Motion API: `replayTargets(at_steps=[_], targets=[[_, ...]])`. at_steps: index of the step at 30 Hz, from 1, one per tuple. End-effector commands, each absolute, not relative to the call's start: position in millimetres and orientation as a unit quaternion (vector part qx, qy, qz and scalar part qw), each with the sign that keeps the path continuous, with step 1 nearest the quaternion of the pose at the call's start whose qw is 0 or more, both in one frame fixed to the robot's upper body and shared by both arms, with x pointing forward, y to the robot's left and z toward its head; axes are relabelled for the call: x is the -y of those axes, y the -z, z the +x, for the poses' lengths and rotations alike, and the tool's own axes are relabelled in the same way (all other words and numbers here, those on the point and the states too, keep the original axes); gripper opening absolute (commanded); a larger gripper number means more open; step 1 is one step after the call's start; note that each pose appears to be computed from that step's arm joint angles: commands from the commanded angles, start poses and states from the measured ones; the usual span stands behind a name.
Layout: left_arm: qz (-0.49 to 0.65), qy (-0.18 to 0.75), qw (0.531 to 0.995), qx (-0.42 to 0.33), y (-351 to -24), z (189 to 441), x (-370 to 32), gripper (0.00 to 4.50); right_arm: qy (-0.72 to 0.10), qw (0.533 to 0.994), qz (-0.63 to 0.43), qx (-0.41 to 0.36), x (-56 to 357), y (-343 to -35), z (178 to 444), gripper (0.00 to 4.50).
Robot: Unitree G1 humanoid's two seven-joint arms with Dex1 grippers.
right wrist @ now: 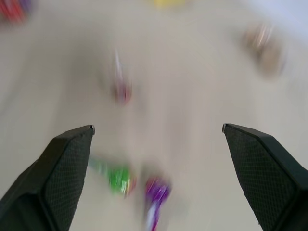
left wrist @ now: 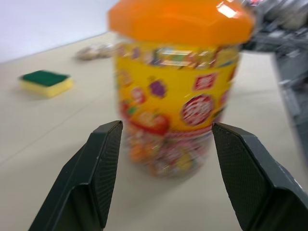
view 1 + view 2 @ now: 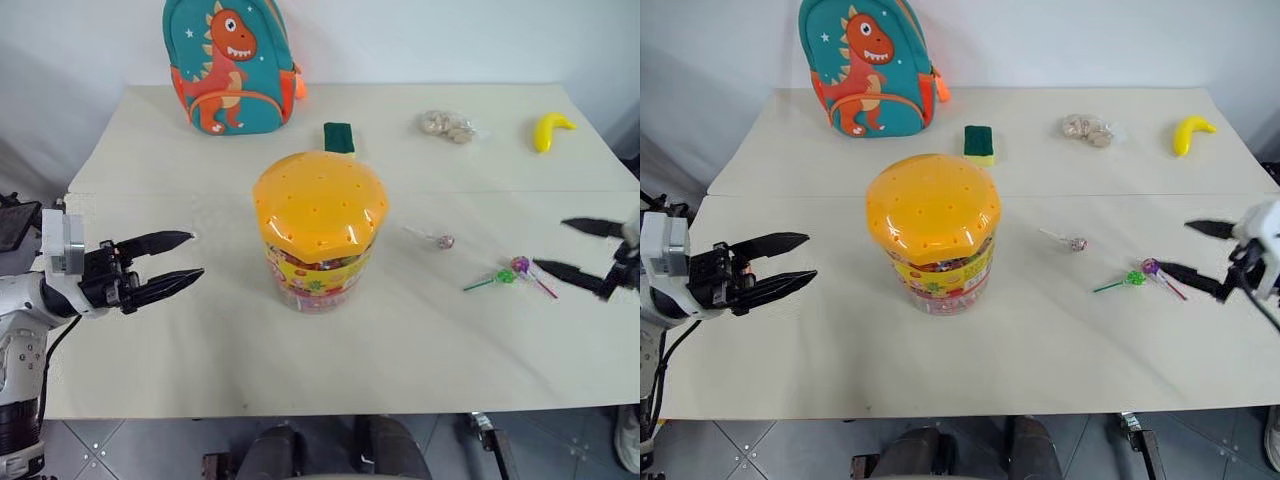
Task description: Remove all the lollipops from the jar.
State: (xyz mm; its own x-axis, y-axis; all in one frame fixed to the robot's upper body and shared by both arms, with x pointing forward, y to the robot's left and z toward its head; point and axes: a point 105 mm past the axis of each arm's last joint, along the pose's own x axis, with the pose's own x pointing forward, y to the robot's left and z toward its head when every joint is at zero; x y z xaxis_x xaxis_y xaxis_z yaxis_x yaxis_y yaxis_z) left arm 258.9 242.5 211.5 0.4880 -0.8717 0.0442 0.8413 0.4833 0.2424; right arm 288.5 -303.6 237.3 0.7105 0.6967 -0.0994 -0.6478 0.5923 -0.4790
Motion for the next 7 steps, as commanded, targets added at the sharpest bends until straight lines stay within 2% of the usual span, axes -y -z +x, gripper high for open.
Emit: replayTargets(at_steps=[1, 4, 7], targets=[[0.103, 0.485, 0.865, 0.080, -210.5, 256.9, -248.7, 3.15, -0.465, 0.848, -0.232, 0.108, 250.5, -246.5, 268.5, 4.49], [0.130, 0.459, 0.877, 0.064, -199.9, 261.7, -247.2, 3.15, -0.534, 0.807, -0.223, 0.122, 201.3, -224.9, 249.0, 4.49], [0.157, 0.441, 0.882, 0.057, -195.2, 261.6, -246.5, 3.15, -0.540, 0.797, -0.235, 0.133, 186.5, -208.7, 242.3, 4.49]])
